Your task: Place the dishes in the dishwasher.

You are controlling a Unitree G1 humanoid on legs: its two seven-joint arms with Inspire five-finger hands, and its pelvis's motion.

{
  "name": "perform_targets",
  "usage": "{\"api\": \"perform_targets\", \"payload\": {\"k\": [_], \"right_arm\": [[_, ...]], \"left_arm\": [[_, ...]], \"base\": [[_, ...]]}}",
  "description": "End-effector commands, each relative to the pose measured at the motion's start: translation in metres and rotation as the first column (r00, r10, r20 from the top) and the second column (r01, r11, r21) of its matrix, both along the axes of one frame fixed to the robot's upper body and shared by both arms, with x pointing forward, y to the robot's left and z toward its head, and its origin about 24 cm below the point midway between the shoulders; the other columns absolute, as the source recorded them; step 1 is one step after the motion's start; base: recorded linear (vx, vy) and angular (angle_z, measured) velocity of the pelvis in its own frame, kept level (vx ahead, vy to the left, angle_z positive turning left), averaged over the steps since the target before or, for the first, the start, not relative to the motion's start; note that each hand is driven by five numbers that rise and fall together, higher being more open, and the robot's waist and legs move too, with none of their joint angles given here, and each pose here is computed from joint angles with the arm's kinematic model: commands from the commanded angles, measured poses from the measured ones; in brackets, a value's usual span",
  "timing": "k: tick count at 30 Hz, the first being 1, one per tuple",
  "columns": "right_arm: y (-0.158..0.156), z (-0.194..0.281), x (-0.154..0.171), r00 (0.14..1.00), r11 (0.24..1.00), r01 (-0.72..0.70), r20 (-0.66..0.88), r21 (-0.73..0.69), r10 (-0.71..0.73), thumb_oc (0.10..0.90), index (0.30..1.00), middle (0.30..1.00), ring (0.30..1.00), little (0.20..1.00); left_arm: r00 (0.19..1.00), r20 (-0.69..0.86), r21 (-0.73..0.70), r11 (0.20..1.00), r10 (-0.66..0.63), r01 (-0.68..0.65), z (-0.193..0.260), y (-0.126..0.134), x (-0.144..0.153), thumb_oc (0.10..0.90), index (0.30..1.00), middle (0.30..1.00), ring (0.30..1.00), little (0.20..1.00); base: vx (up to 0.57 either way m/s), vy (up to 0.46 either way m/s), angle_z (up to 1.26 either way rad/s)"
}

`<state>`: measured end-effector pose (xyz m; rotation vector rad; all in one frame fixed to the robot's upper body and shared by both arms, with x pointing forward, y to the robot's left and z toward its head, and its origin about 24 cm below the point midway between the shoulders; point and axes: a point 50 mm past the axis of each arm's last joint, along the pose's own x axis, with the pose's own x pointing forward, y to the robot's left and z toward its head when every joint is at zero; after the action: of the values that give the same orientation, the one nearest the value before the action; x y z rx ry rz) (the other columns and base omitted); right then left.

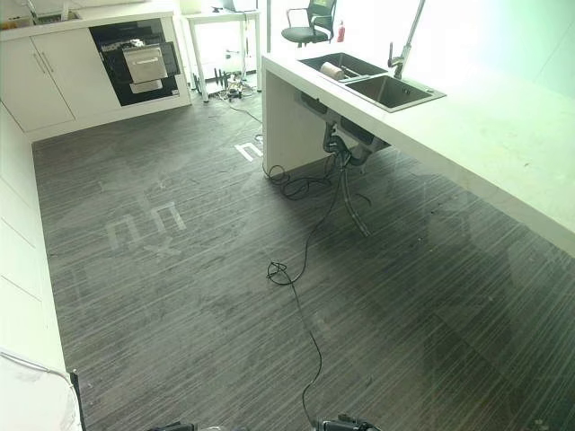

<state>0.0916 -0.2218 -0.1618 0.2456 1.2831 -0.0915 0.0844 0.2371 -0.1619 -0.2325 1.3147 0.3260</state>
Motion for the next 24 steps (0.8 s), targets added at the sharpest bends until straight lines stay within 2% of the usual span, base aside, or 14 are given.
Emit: {"api": "perform_targets", "payload": {"k": [1,24], "right_arm": [[-0.0081,-0.0029,-0.0206,0.996,0.999,-0.042,-0.078,-0.018,0.041,0.800,0.900,0.900,0.900,0.900],[-0.0059,-0.0040,-0.0233,0.994,0.999,-0.051,-0.095,-0.014,0.049,0.800,0.900,0.900,0.900,0.900]], "left_arm": [[0.999,-0.013,-0.065,0.997,-0.034,0.033,-0.0057,-0.0202,-0.0077,0.800,0.900,0.900,0.900,0.900],[0.997,-0.073,-0.051,0.998,-0.030,0.026,-0.0078,-0.0214,-0.0152,0.800,0.900,0.900,0.900,0.900]], "base": [[0.00,0.000,0.00],[0.00,0.000,0.00]]}}
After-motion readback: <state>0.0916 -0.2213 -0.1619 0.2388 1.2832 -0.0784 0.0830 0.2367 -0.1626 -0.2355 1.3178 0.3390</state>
